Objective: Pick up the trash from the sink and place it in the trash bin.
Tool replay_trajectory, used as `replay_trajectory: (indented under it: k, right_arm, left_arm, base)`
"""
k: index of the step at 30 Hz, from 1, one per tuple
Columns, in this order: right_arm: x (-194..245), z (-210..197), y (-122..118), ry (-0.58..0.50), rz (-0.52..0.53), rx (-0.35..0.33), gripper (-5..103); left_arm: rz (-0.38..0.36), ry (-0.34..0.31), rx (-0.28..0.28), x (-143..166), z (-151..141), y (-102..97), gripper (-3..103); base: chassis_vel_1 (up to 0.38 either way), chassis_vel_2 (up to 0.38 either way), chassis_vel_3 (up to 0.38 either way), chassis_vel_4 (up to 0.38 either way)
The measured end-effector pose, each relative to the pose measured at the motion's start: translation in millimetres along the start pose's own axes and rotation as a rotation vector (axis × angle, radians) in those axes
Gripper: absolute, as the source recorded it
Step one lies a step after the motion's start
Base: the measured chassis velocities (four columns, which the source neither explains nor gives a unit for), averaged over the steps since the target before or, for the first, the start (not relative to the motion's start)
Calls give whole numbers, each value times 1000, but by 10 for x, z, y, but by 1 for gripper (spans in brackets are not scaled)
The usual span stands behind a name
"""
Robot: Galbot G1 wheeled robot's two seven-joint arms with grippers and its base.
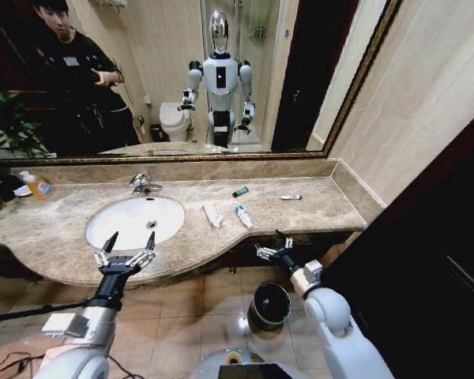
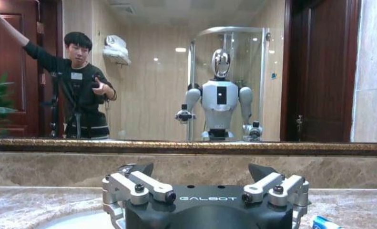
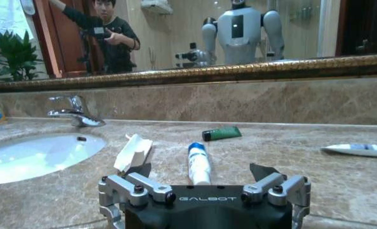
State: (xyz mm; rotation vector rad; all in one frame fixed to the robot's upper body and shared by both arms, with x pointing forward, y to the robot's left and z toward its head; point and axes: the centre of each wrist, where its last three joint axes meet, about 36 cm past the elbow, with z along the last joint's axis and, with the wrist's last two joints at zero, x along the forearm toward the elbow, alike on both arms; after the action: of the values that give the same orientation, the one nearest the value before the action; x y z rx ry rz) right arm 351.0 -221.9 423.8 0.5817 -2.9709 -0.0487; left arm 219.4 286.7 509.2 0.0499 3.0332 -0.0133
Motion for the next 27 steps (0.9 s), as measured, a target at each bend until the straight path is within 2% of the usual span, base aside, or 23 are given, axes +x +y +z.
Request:
replay_trajectory:
  k: [13, 20, 27]
  right_arm:
    - [-435, -34, 62, -4, 2, -13, 100]
    - [-777, -191, 191, 8, -3, -45, 100]
    - [-1034, -163, 315, 34, -34, -55, 100]
  left_arm:
    - [0, 0, 0, 0, 0, 0, 100]
    - [0, 0, 0, 0, 0, 0, 100]
    - [0, 0, 0, 0, 0, 0, 100]
  base:
    - [0, 0, 0, 0]
    - [0, 0, 0, 0]
    - [0, 0, 0, 0]
